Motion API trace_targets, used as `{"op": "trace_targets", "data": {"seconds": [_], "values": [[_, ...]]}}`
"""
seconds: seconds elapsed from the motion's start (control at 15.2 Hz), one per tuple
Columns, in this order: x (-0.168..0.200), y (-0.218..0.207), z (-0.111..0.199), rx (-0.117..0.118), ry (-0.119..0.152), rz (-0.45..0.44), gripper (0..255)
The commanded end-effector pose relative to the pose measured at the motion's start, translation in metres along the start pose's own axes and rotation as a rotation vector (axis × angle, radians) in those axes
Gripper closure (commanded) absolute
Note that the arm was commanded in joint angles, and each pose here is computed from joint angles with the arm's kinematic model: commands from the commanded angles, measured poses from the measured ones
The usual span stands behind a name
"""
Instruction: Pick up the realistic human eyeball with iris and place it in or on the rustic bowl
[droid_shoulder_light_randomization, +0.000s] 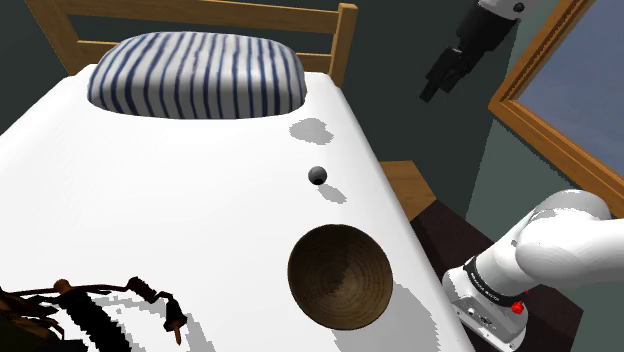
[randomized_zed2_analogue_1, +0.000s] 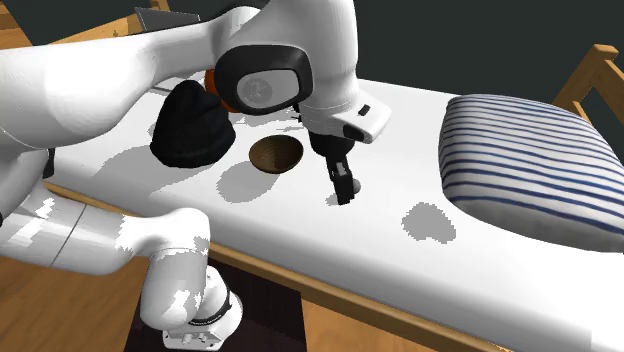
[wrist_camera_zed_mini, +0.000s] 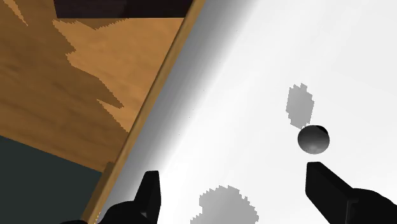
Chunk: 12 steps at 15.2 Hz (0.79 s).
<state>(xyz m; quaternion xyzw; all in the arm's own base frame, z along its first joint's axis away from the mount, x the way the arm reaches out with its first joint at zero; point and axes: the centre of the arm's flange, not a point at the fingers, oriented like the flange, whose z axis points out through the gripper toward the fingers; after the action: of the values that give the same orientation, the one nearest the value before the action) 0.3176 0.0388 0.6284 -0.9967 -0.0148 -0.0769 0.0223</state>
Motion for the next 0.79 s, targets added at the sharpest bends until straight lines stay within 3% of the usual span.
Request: {"op": "trace_targets", "data": {"seconds": [0.0,0.73], "values": [[0.000,0.000,0.000,0.000,0.000,0.000,0],[0.037,-0.070,0.114,0.087,0.008,-0.060,0]]}}
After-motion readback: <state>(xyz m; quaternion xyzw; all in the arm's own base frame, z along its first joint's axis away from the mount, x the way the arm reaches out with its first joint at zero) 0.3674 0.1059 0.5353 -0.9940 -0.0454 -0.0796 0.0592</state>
